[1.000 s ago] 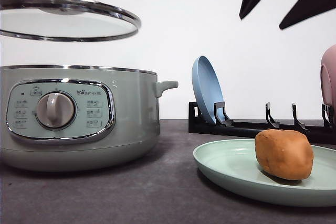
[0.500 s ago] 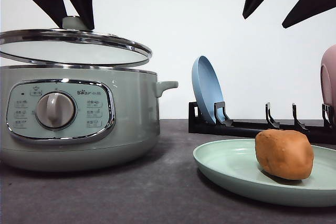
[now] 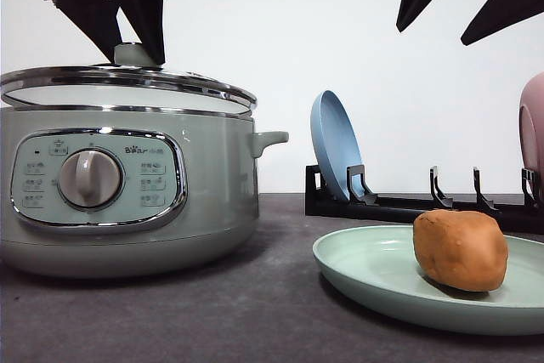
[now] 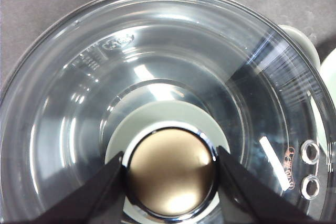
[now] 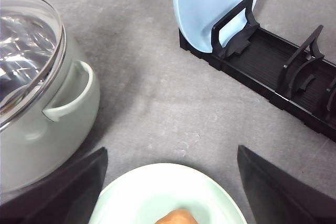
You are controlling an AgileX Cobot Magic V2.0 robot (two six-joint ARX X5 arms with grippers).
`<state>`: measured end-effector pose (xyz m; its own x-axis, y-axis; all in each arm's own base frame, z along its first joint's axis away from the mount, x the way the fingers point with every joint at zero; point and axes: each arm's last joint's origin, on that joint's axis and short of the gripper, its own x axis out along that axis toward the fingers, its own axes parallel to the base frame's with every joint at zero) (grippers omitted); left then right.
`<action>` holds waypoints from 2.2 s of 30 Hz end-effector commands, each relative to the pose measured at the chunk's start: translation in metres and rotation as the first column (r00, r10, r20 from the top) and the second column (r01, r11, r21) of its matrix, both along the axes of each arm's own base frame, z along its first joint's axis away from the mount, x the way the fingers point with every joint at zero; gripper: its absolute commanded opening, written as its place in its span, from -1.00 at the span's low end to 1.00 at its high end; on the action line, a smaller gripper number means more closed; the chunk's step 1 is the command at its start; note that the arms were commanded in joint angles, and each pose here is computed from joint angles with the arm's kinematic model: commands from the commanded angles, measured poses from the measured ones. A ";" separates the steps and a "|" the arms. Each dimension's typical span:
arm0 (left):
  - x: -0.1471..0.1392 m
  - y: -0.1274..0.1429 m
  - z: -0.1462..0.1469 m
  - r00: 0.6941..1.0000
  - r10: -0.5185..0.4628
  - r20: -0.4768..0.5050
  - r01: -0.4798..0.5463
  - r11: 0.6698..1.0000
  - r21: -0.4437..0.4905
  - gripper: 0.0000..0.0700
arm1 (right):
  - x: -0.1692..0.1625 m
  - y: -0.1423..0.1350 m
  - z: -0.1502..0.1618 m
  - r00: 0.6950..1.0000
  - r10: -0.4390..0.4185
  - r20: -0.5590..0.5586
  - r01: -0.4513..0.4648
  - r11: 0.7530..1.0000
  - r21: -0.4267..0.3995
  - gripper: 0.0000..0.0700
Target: Transfer potato from steamer to green plate
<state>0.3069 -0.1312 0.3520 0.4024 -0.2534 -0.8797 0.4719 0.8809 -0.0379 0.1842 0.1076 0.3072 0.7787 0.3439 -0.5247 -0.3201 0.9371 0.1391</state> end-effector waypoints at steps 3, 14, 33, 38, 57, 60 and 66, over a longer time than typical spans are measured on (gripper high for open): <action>0.007 -0.005 0.004 0.999 -0.014 0.033 0.015 1.000 -0.012 -1.00 | 0.001 0.002 0.004 1.000 0.009 0.016 -0.009 1.000 -0.004 0.42; 0.015 -0.008 -0.007 1.000 -0.017 0.002 0.017 1.000 0.002 -1.00 | 0.000 0.002 0.003 1.000 0.010 0.006 -0.010 1.000 -0.011 0.42; 0.010 -0.010 -0.005 1.000 -0.014 -0.015 0.014 1.000 0.001 0.48 | 0.000 0.002 0.002 1.000 0.019 -0.003 -0.019 1.000 -0.015 0.42; -0.002 -0.005 0.013 0.999 -0.015 0.040 0.016 1.000 -0.022 0.47 | -0.001 0.002 0.000 0.999 0.027 -0.026 -0.027 0.999 -0.023 0.42; -0.076 0.022 0.082 0.974 -0.073 0.214 0.117 0.972 -0.203 0.46 | -0.013 0.006 -0.009 0.924 0.312 -0.220 -0.290 0.949 0.126 0.42; -0.084 0.023 0.085 0.974 -0.091 0.205 0.136 0.967 -0.216 0.46 | -0.014 0.006 -0.009 0.919 0.321 -0.227 -0.298 0.945 0.133 0.42; -0.089 0.025 0.085 0.979 -0.096 0.180 0.133 0.969 -0.208 0.02 | -0.015 0.006 -0.010 0.917 0.319 -0.238 -0.296 0.946 0.129 0.41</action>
